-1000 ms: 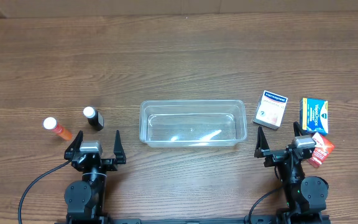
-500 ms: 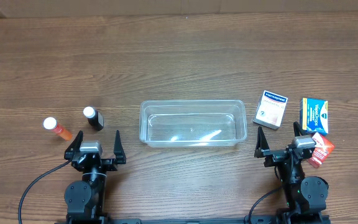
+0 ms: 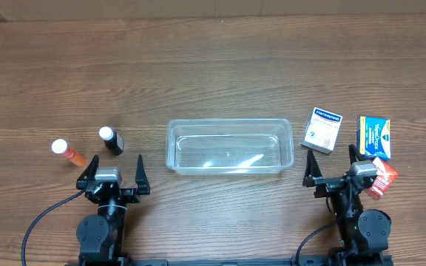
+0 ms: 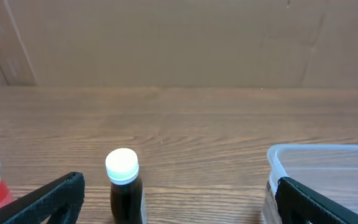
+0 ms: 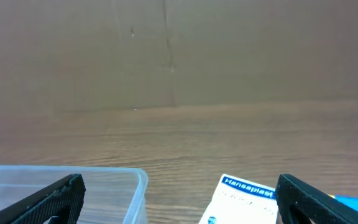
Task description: Pack container
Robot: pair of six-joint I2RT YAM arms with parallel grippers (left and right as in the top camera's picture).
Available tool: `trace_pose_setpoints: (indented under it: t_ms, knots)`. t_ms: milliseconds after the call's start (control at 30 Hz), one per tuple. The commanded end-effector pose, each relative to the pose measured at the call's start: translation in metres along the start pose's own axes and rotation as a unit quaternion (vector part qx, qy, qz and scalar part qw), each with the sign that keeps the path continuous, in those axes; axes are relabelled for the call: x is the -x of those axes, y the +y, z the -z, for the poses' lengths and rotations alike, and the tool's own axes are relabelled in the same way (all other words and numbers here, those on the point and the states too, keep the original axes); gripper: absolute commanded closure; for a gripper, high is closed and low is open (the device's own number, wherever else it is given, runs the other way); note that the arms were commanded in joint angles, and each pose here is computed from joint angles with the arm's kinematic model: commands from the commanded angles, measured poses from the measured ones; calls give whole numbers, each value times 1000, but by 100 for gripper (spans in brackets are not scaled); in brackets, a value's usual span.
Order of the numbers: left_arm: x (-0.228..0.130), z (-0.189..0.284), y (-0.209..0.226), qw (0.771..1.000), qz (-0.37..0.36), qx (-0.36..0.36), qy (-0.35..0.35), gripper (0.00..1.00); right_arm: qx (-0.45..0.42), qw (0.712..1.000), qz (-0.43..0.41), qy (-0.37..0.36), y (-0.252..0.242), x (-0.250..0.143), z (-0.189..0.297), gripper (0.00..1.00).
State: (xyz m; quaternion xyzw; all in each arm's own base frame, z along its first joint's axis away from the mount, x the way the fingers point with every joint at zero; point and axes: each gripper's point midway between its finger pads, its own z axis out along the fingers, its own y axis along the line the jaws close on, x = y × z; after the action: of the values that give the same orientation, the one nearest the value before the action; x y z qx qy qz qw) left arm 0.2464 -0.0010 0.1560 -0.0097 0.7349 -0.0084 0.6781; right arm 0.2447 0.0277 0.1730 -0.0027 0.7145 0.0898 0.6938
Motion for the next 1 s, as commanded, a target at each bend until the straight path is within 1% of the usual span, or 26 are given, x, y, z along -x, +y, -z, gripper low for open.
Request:
trace_pose_setpoints:
  t_ms: [0,100,200,233,267,300,400,433,467,533,567,600,633,667,700,733,767,900,967]
  knots:
    - [9,4,-3,999,51,-8,0,0,4,999,-45,2,3,5,2,0]
    - [36,18,-4,998,58,-8,9,0,1,999,-46,20,5,21,6,0]
    - [81,36,-4,997,72,-6,13,0,-10,994,-86,68,8,45,7,0]
    - [96,39,-3,997,67,1,26,0,-15,992,-88,91,9,55,4,0]
    - [105,39,-3,997,62,3,43,0,-19,990,-88,109,10,61,2,0]
    - [112,37,-3,996,61,5,69,0,-30,983,-91,154,9,67,-3,0]
    - [125,21,-3,980,44,17,196,0,-64,953,-99,278,5,73,-17,0]
    - [127,17,-3,971,42,21,236,0,-72,944,-101,307,4,76,-20,0]
    - [130,12,-2,954,40,27,296,0,-82,928,-101,348,2,80,-26,0]
    - [134,6,-3,934,37,31,353,0,-93,910,-104,391,0,83,-34,0]
    - [133,4,-3,917,37,33,397,0,-103,894,-102,425,-3,79,-38,0]
    - [128,2,-3,903,35,35,428,0,-107,886,-102,440,-4,74,-42,0]
    - [122,-4,-1,893,31,42,448,0,-109,880,-103,451,-5,67,-47,0]
    - [117,-10,5,887,24,57,457,0,-110,876,-103,458,-6,62,-50,0]
    - [114,-14,8,884,27,68,461,0,-111,874,-103,461,-7,60,-51,0]
    - [106,-21,12,876,44,85,472,0,-111,873,-103,463,-7,58,-52,0]
    - [101,-26,15,871,47,91,481,0,-111,873,-103,464,-7,58,-52,0]
    - [52,-55,41,822,55,131,552,0,-112,872,-103,466,-7,58,-50,0]
    - [38,-67,45,812,56,133,565,0,-112,870,-103,468,-7,57,-49,0]
